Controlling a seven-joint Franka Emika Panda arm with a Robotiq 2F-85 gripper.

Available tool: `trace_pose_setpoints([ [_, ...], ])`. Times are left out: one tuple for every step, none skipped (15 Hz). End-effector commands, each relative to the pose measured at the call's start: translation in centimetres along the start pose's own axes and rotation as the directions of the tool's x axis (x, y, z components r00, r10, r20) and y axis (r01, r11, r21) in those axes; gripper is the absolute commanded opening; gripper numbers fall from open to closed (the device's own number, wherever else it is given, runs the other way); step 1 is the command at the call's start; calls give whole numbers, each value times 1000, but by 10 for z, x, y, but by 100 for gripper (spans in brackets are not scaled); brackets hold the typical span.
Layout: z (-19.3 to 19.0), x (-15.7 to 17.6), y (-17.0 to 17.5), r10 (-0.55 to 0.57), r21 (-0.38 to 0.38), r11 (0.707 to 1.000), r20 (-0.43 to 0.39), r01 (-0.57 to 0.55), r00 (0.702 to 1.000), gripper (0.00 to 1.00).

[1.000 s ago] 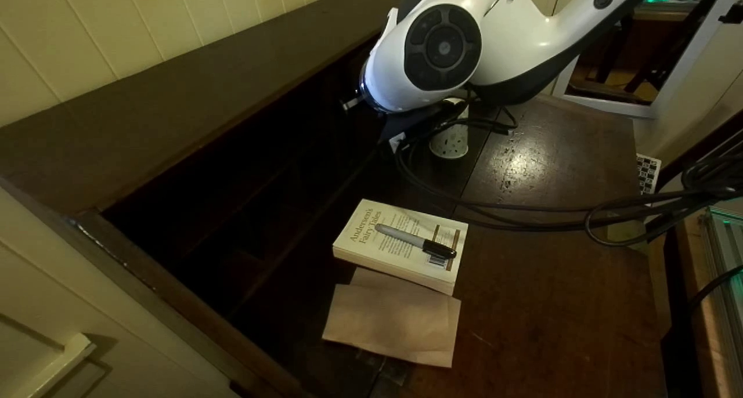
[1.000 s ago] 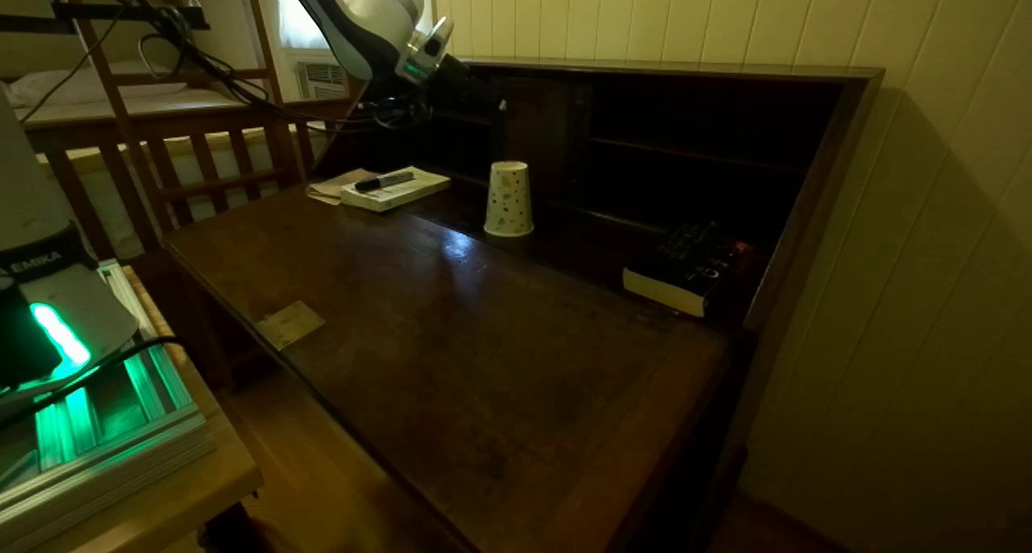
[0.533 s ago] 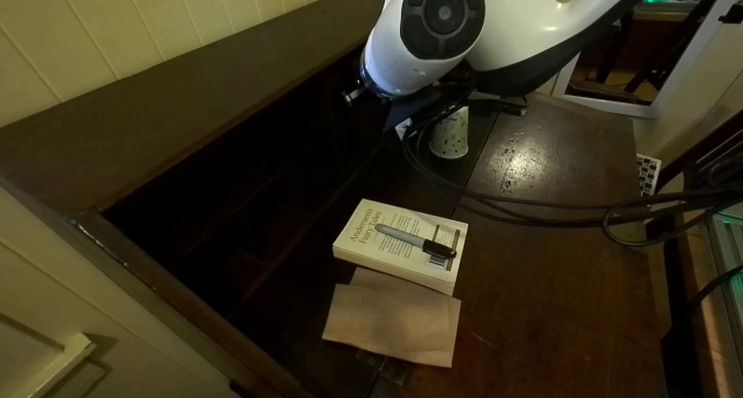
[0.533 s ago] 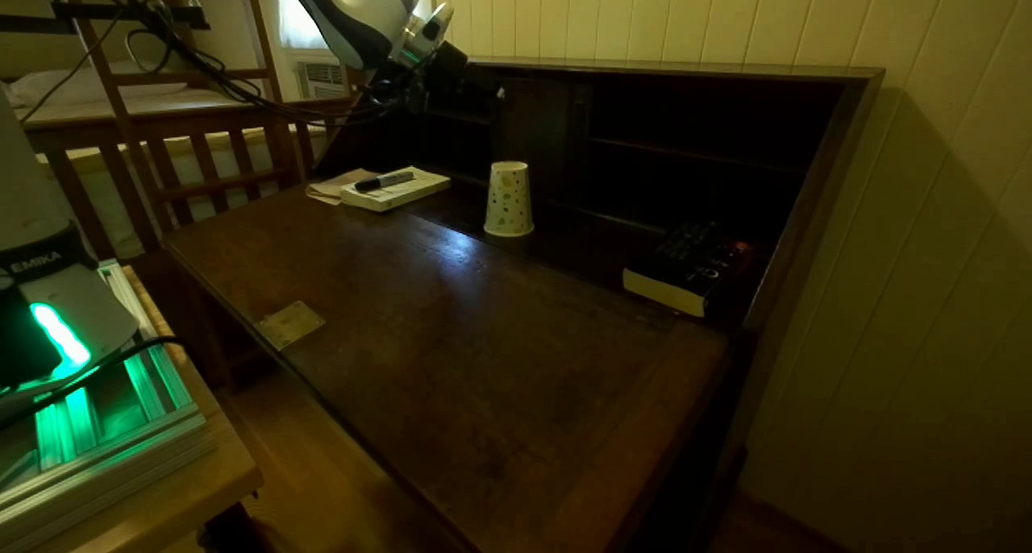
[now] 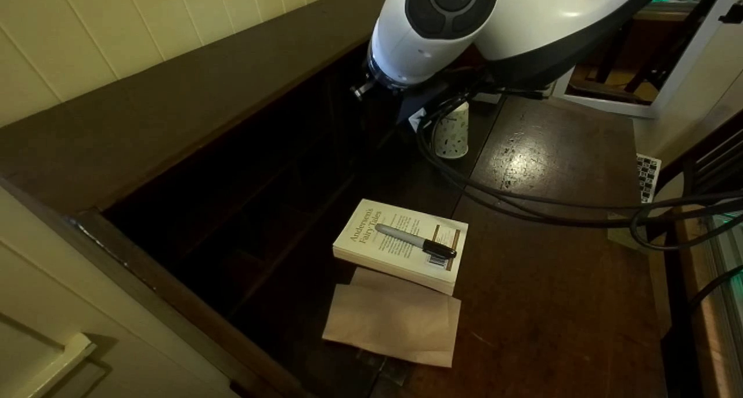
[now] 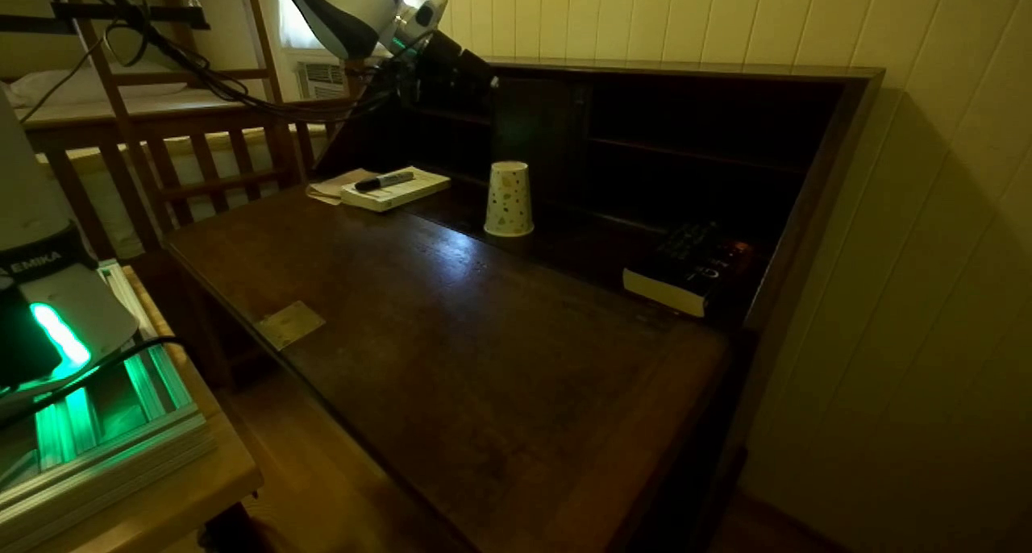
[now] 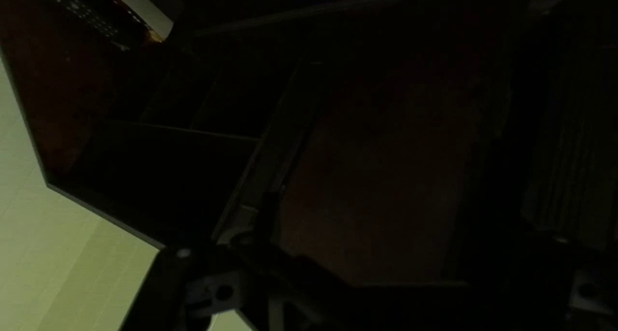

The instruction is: Open the cabinet door, then out the cup inside and close the cabinet door

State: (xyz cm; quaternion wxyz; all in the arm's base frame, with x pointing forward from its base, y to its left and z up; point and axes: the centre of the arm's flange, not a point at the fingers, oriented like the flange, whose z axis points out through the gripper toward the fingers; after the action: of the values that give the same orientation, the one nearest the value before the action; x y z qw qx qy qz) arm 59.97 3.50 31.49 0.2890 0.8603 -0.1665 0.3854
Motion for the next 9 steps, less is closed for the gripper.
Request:
trace_pose_setpoints([
  [-5, 0, 16, -32, -61, 998, 25, 33, 999, 100],
  [-4, 0, 17, -36, -71, 997, 30, 38, 999, 100],
  [-4, 0, 20, -37, -74, 996, 31, 40, 999, 100],
  [-5, 0, 21, -38, -79, 996, 34, 41, 999, 100],
  [-5, 0, 24, -36, -78, 996, 39, 39, 999, 100],
  [-5, 0, 26, -35, -86, 996, 42, 38, 999, 100],
  [-6, -1, 29, -33, -93, 995, 44, 37, 998, 100],
  [-6, -2, 32, -32, -99, 994, 48, 36, 998, 100],
  [-7, -4, 36, -29, -108, 994, 51, 34, 998, 100],
])
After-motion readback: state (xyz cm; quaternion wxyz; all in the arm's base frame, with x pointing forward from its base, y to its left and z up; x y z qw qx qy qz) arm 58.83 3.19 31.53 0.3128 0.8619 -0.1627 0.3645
